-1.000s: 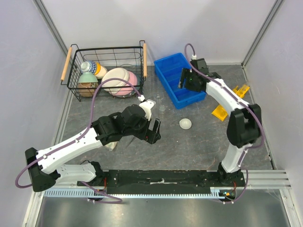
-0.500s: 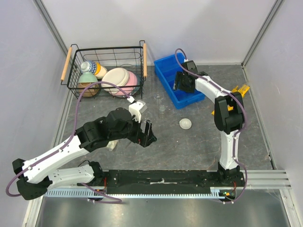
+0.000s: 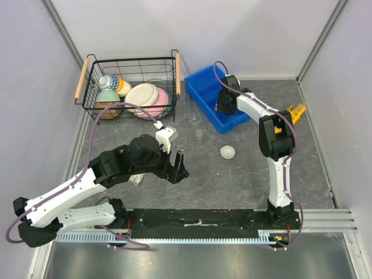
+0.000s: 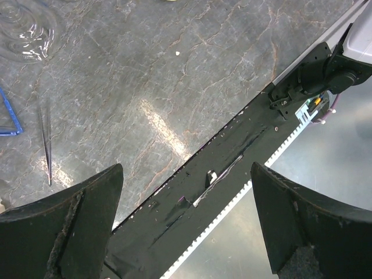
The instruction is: Organize the chemistry lab equipment
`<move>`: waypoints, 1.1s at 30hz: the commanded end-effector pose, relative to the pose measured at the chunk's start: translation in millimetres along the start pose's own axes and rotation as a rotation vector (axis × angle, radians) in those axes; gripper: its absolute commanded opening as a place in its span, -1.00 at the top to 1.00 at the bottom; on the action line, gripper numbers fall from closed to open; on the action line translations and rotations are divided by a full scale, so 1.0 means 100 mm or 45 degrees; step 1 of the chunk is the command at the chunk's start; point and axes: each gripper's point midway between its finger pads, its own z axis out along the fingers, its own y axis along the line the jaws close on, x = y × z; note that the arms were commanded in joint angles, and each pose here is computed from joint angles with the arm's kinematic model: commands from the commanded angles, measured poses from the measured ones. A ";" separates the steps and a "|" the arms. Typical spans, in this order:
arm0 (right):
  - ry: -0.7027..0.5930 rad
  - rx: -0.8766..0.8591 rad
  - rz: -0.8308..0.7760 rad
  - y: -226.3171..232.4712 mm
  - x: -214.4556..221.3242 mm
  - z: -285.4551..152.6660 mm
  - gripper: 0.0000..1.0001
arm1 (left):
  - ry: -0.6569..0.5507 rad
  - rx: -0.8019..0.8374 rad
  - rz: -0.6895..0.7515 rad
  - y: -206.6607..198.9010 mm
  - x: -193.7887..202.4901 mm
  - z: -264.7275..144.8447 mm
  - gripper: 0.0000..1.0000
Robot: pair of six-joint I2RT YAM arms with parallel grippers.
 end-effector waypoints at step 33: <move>0.126 0.178 -0.012 -0.62 0.91 -0.29 1.00 | -0.062 0.035 -0.010 -0.05 -0.08 -0.30 -0.93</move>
